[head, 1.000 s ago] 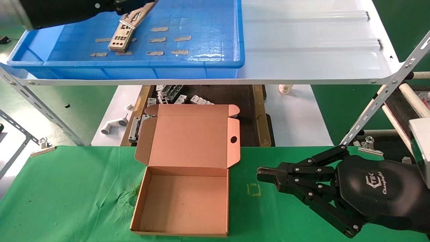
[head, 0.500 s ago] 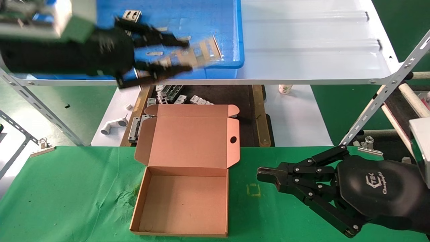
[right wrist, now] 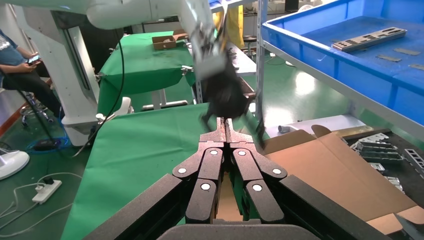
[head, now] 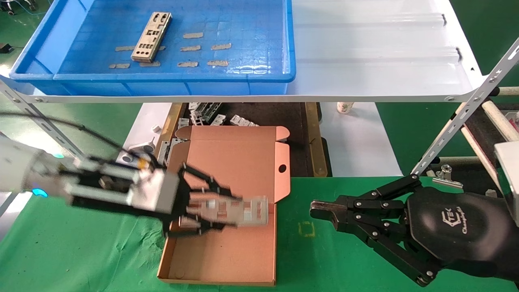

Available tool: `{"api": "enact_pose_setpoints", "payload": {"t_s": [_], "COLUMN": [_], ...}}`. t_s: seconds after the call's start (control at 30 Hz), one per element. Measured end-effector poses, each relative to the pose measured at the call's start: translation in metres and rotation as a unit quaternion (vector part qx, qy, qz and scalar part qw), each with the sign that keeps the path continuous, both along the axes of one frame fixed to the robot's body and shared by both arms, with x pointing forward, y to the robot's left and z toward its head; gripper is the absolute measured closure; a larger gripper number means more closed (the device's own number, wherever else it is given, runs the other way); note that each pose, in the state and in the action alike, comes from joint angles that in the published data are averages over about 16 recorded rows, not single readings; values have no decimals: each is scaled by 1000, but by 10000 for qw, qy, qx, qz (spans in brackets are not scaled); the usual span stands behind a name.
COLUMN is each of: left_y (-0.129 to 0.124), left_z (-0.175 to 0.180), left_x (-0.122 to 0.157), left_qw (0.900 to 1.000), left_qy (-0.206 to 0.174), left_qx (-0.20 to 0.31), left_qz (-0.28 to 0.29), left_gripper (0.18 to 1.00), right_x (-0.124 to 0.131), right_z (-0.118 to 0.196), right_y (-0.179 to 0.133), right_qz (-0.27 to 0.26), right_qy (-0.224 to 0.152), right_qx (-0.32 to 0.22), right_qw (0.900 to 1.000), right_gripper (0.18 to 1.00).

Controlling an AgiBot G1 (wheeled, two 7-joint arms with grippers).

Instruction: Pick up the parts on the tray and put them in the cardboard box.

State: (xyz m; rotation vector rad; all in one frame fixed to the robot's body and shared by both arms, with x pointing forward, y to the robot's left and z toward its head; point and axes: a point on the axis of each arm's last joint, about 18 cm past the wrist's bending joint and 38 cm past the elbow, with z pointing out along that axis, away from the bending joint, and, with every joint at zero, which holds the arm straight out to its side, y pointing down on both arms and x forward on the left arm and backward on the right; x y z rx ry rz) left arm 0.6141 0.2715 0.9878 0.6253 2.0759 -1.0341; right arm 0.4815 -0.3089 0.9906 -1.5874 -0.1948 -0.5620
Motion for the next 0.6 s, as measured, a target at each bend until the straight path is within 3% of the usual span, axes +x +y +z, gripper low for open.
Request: {"api": "enact_pose_setpoints", "payload": {"t_s": [0.3, 0.6], "left_y": [-14, -24], "left_z": [-67, -89], "left_x": [31, 53], "left_qw": [9987, 9973], "left_qy": [261, 374], "left_qx": [380, 356], "left_qz": [239, 525], "left_gripper": [750, 750], "right_x": [0, 0], "right_z": [0, 0], "right_y": [0, 0], "right_qz": [0, 0], "right_qy": [0, 0], "right_qx": [0, 0], "right_qw": [10000, 10000], "right_gripper": [988, 988]}}
